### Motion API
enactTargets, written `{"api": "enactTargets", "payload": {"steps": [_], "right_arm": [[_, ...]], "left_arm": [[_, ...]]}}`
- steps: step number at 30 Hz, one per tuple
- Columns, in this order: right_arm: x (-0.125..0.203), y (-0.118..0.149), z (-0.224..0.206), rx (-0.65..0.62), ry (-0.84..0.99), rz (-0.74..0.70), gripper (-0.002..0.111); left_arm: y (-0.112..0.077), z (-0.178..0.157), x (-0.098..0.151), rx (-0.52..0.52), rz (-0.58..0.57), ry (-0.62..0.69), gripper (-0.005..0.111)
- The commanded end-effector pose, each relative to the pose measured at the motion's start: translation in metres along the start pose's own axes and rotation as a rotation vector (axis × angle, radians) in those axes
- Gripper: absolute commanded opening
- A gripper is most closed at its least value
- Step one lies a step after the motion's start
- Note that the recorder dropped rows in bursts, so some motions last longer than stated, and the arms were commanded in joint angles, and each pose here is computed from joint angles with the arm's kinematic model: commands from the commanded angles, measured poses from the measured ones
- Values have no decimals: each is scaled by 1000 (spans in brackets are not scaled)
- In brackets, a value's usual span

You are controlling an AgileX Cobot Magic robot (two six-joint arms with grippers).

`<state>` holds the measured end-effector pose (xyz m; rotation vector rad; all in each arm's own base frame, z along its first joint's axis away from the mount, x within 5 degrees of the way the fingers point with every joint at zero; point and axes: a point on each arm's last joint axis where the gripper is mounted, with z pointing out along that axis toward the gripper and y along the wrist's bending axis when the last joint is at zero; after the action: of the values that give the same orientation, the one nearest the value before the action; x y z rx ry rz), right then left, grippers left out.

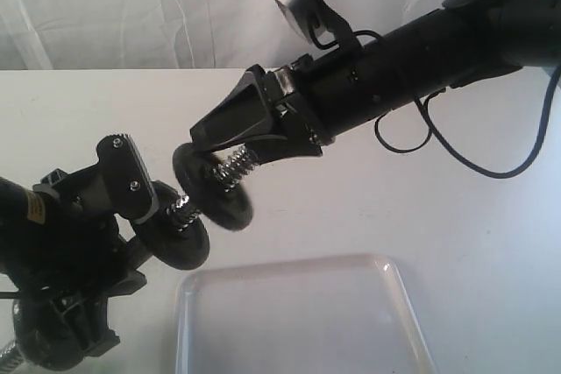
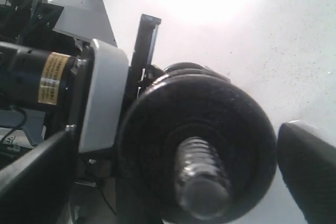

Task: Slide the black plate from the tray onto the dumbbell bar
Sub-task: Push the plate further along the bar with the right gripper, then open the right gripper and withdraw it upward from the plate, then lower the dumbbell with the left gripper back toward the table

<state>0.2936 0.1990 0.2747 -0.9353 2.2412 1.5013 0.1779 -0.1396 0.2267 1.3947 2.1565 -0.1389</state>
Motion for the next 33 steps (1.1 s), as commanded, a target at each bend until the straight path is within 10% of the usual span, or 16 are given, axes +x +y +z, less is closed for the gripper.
{"api": "enactTargets", "payload": {"steps": [1,22,25,28,33], "right_arm": [[-1,8,-2,-32,-9,-11,96],[-16,15,-31,165,77,-27,93],[-11,21,-43,301,129,-35,65],[-21,32,-70,584,-3,-130,1],[-17,37,-96,842,-24,-94,1]], "left_arm": [[24,-29,-41,-256,-30,-412,0],[26,-9,-42,-242,-31,-372,0],[28,-2,-43,-253,-32,-380,0],[32,-2,-47,-291,-10,-418,0],[35,-5,-51,-324,9,-454,0]]}}
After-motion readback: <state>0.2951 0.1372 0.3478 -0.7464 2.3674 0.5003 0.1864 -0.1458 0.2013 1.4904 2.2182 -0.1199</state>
